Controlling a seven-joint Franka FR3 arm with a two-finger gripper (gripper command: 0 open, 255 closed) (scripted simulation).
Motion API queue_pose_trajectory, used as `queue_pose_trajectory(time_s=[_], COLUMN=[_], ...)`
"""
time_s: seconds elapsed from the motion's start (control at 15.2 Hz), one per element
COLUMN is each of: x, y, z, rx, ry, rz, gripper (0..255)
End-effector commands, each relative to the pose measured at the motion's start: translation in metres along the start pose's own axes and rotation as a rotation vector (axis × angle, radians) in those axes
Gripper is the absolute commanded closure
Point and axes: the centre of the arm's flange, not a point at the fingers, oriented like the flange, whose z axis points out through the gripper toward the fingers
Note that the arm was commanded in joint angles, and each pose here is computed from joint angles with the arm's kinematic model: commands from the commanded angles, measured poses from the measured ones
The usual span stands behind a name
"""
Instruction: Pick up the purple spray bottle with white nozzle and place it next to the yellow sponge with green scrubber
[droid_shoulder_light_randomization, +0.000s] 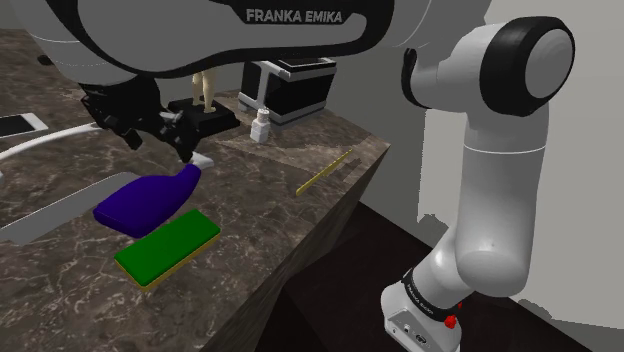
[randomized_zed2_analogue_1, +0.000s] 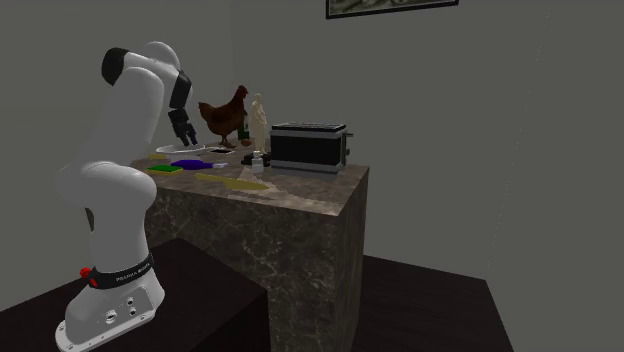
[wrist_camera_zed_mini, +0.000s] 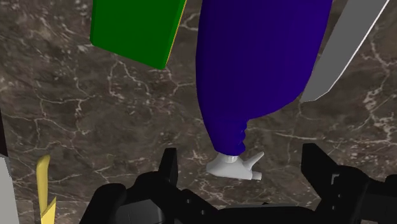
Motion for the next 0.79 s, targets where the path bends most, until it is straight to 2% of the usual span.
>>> queue_pose_trajectory(time_s=[0.0, 0.26, 0.73], x=[0.0, 0.0, 0.0], y=[0.0, 0.0, 0.0], z=[0.0, -0.05, -0.05], rx=[0.0, 0.0, 0.0], ry=[0.0, 0.0, 0.0], rz=[0.0, 0.0, 0.0], gripper=[0, 0, 0])
